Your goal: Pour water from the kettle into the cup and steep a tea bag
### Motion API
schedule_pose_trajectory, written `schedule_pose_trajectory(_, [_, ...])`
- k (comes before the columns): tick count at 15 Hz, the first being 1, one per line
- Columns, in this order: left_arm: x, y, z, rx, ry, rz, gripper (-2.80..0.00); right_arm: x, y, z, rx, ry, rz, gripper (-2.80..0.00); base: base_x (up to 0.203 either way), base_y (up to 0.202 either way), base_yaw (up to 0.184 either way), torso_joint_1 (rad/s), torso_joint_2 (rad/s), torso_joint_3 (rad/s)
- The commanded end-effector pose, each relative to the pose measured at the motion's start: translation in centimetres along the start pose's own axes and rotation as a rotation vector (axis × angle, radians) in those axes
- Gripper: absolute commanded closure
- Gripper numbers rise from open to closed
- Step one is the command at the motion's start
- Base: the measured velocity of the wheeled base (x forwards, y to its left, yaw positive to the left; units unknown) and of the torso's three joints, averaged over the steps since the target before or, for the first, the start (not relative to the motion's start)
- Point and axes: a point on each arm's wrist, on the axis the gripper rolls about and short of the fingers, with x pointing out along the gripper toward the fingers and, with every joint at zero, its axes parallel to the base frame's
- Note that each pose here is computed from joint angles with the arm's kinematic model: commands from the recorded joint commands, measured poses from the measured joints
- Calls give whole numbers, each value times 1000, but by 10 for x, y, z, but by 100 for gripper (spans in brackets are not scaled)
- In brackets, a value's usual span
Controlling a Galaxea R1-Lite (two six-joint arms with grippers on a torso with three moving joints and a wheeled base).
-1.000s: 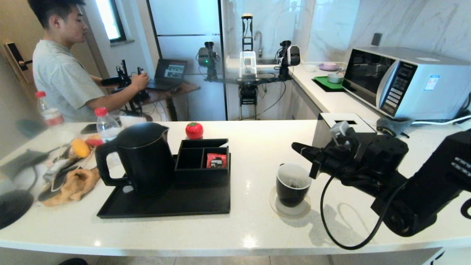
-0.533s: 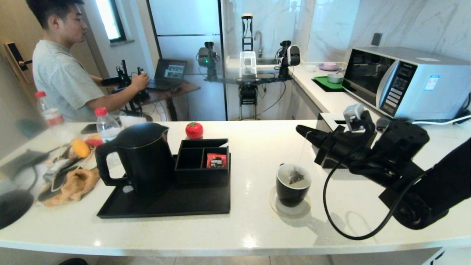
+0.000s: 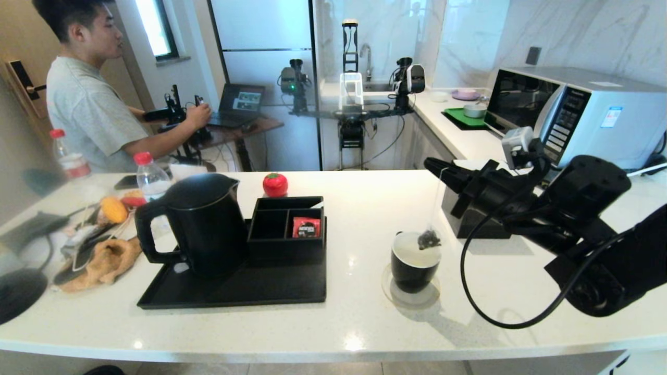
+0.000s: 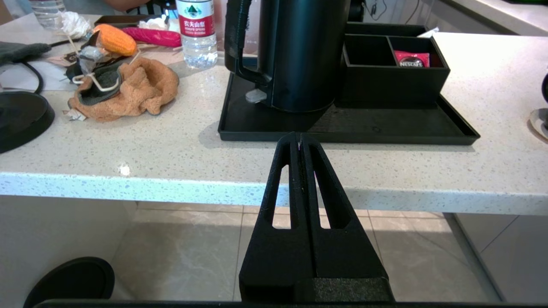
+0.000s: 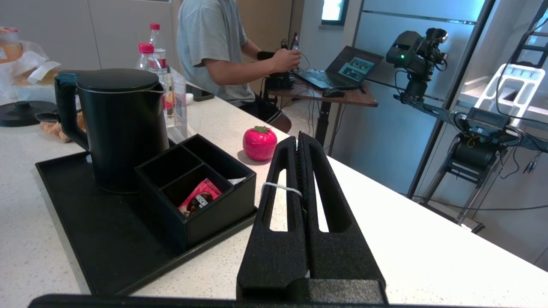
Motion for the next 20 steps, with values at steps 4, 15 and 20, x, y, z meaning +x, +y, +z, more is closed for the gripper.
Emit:
schedule_pose_trajectory(4, [0, 0, 0, 0, -1, 0, 0, -1, 1, 0, -13, -23, 5, 0, 0, 0, 0, 0, 0, 0])
schedule_pose_trajectory(15, [0, 0, 0, 0, -1, 0, 0, -7, 4, -69, 62, 168, 3, 0, 0, 0, 0, 0, 0, 0])
schedule_pose_trajectory(20, [0, 0, 0, 0, -1, 0, 0, -7, 4, -82, 78, 196, 4, 0, 0, 0, 0, 0, 0, 0])
